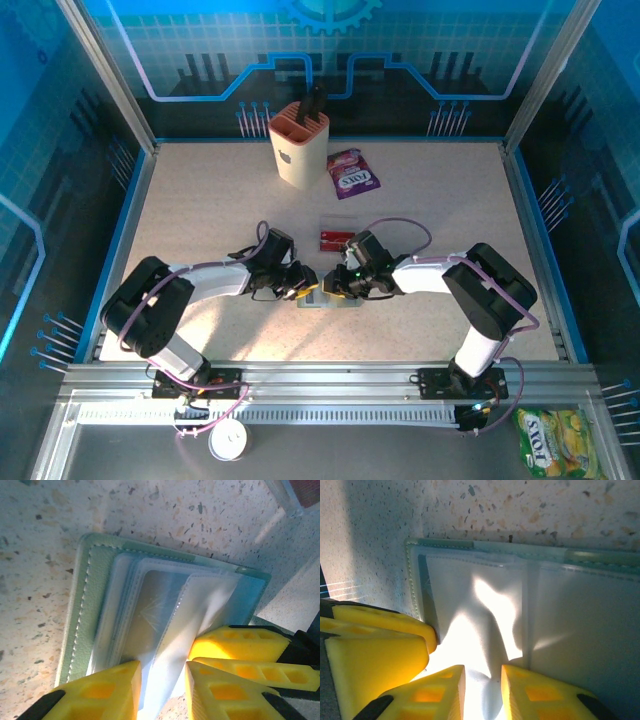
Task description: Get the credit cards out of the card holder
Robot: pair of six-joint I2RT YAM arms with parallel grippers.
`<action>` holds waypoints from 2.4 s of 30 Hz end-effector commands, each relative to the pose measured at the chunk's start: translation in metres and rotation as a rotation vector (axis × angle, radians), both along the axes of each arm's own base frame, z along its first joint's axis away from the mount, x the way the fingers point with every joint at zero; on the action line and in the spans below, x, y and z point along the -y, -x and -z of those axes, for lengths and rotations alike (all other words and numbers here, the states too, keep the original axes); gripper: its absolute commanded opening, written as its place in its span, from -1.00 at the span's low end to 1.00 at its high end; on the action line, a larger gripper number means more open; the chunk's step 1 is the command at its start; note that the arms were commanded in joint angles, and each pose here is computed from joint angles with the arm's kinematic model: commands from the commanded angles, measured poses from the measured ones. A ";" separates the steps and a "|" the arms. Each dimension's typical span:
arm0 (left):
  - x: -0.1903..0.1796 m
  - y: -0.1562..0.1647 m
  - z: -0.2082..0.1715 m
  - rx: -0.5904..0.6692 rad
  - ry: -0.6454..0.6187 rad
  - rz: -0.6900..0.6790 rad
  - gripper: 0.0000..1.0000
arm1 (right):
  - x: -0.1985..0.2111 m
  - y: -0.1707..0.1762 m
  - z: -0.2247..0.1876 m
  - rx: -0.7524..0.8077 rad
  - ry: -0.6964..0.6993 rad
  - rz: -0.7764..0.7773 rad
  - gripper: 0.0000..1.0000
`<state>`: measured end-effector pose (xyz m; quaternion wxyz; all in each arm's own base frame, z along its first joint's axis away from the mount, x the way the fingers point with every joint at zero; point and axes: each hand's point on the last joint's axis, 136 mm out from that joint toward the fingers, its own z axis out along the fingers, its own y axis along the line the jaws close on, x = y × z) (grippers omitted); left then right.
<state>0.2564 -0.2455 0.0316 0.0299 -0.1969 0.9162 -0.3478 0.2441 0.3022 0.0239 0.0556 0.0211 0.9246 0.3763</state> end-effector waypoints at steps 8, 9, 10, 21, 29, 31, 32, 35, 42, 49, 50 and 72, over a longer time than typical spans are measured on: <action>0.013 -0.001 -0.002 -0.014 0.020 0.020 -0.50 | 0.010 0.008 0.017 -0.069 -0.015 0.022 -0.53; 0.014 -0.002 -0.003 -0.012 0.022 0.021 -0.50 | 0.011 0.009 0.018 -0.067 -0.016 0.023 -0.53; 0.015 -0.002 -0.004 -0.011 0.023 0.022 -0.52 | 0.011 0.009 0.018 -0.068 -0.018 0.022 -0.53; 0.025 -0.006 -0.010 0.002 0.038 0.039 -0.57 | 0.011 0.009 0.017 -0.062 -0.030 0.023 -0.52; 0.017 -0.004 -0.012 0.025 0.009 0.033 -0.57 | 0.012 0.010 0.017 -0.059 -0.035 0.028 -0.55; 0.021 -0.006 -0.013 0.025 0.015 0.043 -0.58 | 0.010 0.009 0.013 -0.049 -0.053 0.021 -0.56; 0.024 -0.008 -0.015 0.027 0.022 0.047 -0.59 | 0.008 0.008 0.009 -0.038 -0.066 0.019 -0.57; 0.027 -0.011 -0.018 0.030 0.035 0.053 -0.61 | 0.003 0.003 -0.010 0.009 -0.119 0.017 -0.53; 0.034 -0.013 -0.026 0.040 0.051 0.073 -0.60 | 0.012 -0.006 -0.038 0.074 -0.107 0.035 -0.48; 0.050 -0.015 -0.034 0.049 0.047 0.128 -0.54 | 0.045 -0.018 -0.059 0.134 -0.035 0.085 -0.44; 0.053 -0.014 -0.034 0.050 0.046 0.139 -0.54 | 0.050 -0.020 -0.061 0.146 -0.025 0.094 -0.44; 0.092 -0.017 -0.012 0.018 0.048 0.237 -0.44 | 0.087 -0.014 -0.064 0.165 0.023 0.168 -0.39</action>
